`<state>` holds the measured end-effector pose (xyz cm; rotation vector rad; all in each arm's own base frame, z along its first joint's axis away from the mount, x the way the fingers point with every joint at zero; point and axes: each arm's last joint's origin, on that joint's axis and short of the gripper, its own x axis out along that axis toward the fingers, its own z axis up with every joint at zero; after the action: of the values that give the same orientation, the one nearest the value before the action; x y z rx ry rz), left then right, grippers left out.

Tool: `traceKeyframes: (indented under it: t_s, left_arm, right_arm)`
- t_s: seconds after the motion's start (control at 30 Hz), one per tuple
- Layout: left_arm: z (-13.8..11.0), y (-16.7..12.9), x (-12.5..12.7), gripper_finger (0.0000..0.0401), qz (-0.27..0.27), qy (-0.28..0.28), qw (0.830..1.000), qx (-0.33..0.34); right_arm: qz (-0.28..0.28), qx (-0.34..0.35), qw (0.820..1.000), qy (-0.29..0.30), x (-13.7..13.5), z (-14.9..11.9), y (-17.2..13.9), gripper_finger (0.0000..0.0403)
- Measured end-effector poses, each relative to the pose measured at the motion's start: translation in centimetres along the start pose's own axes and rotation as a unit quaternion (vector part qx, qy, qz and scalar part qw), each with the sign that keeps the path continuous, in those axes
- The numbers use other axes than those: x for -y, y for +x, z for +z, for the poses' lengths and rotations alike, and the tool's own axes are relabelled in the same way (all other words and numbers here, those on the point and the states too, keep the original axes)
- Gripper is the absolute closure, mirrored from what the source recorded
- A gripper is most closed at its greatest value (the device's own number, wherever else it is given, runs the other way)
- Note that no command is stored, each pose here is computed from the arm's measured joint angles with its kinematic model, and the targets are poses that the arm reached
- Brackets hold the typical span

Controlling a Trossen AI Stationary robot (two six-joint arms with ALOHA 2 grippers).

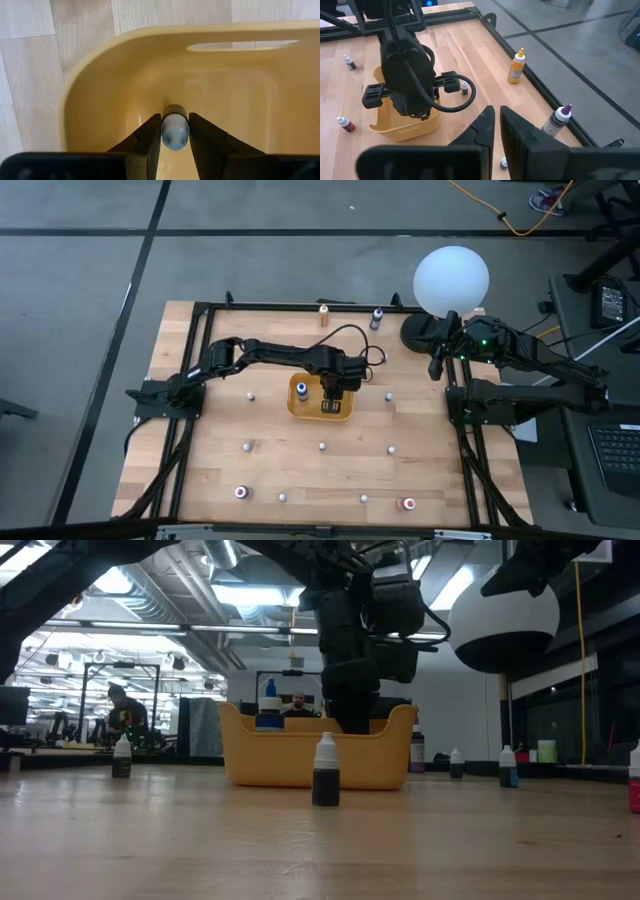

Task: Pick & Place food coloring
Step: Put the green food coloring bottle into the yellow bin

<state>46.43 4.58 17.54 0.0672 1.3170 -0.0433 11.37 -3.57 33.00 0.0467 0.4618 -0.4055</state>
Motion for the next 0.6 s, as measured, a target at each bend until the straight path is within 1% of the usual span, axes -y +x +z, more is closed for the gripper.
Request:
traceKeyframes:
  t_s: [0.4, 0.6]
  left_arm:
    - [0.0, -0.2, 0.0, 0.0302, 0.000, -0.001, 1.000, -0.004]
    - [0.7, -2.4, -0.1, 0.0302, 0.009, 0.005, 1.000, -0.005]
  right_arm:
    - [0.000, -0.014, 1.000, -0.002, 0.0, -0.3, 0.0, 0.0369]
    - [-0.001, -0.025, 1.000, -0.003, 0.0, -0.5, 0.0, 0.0369]
